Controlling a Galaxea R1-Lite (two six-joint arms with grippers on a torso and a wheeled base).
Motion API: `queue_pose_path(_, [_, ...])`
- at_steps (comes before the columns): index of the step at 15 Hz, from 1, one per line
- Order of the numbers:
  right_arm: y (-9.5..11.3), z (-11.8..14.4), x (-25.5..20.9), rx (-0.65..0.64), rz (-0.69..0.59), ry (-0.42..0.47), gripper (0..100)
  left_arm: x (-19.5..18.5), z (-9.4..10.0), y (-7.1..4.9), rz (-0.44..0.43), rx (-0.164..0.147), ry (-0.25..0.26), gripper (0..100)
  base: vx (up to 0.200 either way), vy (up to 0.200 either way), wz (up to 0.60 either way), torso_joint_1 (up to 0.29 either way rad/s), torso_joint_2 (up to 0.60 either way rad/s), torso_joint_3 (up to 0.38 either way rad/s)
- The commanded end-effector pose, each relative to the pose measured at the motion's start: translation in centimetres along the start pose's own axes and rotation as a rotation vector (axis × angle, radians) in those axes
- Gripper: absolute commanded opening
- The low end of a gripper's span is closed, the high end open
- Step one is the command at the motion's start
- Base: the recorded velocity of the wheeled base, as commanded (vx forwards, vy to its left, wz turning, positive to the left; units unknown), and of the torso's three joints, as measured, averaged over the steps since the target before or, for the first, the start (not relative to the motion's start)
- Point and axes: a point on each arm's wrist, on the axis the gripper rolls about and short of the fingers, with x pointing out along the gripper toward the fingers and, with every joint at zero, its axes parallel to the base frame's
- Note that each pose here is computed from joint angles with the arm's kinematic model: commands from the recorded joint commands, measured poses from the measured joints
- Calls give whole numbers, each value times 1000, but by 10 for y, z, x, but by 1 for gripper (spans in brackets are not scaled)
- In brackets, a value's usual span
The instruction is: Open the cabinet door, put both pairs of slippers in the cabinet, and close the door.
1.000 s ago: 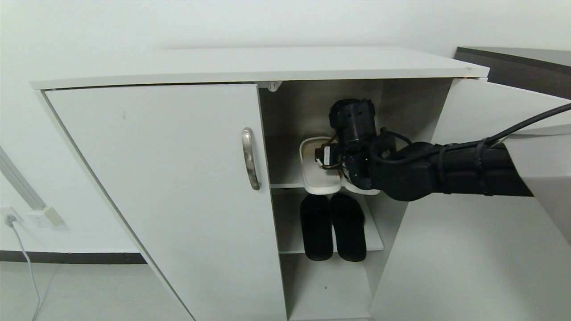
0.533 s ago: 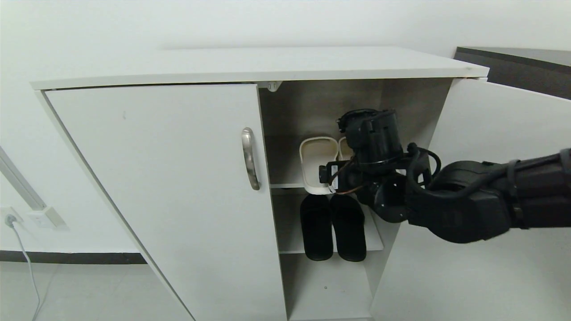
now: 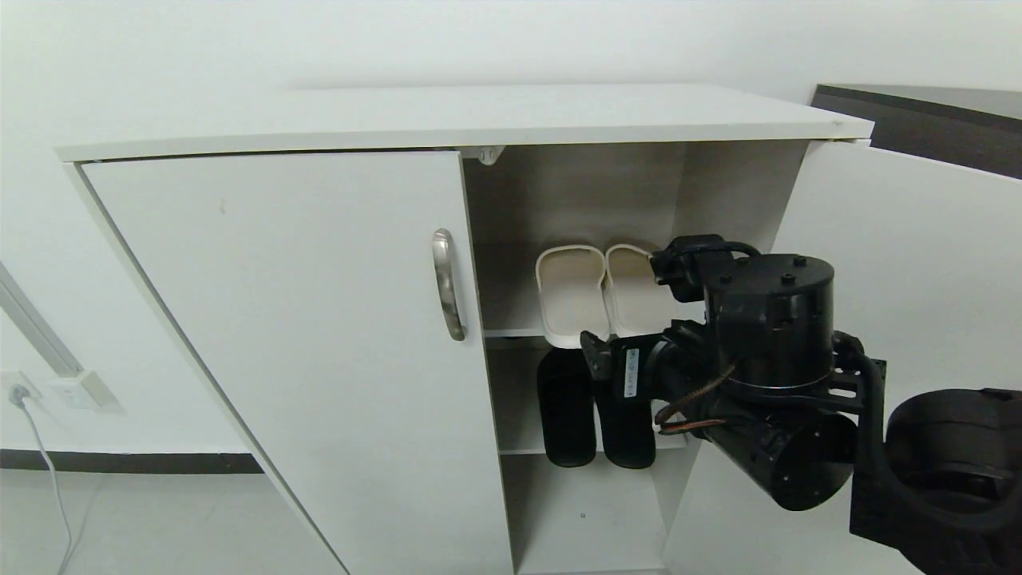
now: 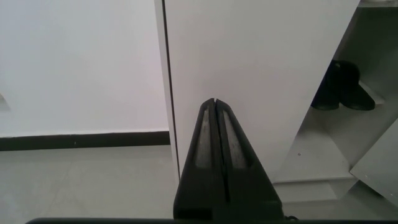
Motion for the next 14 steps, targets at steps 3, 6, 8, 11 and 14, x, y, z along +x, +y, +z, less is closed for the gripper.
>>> queue_pose_path(3, [6,-8,-5,-17,25,18,0,0,0,0,1,2,1,0,0,0,0,0,0,0])
queue_pose_path(6, [11,-15,-9,-33,46,35,0,0,0,0,1,0,1,0,0,0,0,0,0,0])
queue_pose_path(8, [12,-17,-11,-39,49,41,0,0,0,0,-1,0,1,0,0,0,0,0,0,0])
queue_pose_path(11, [13,-21,-11,-47,50,50,0,0,0,0,-1,0,1,0,0,0,0,0,0,0])
queue_pose_path(14, [15,-26,-8,-54,47,62,0,0,0,0,-1,0,1,0,-67,0,0,2,1,1])
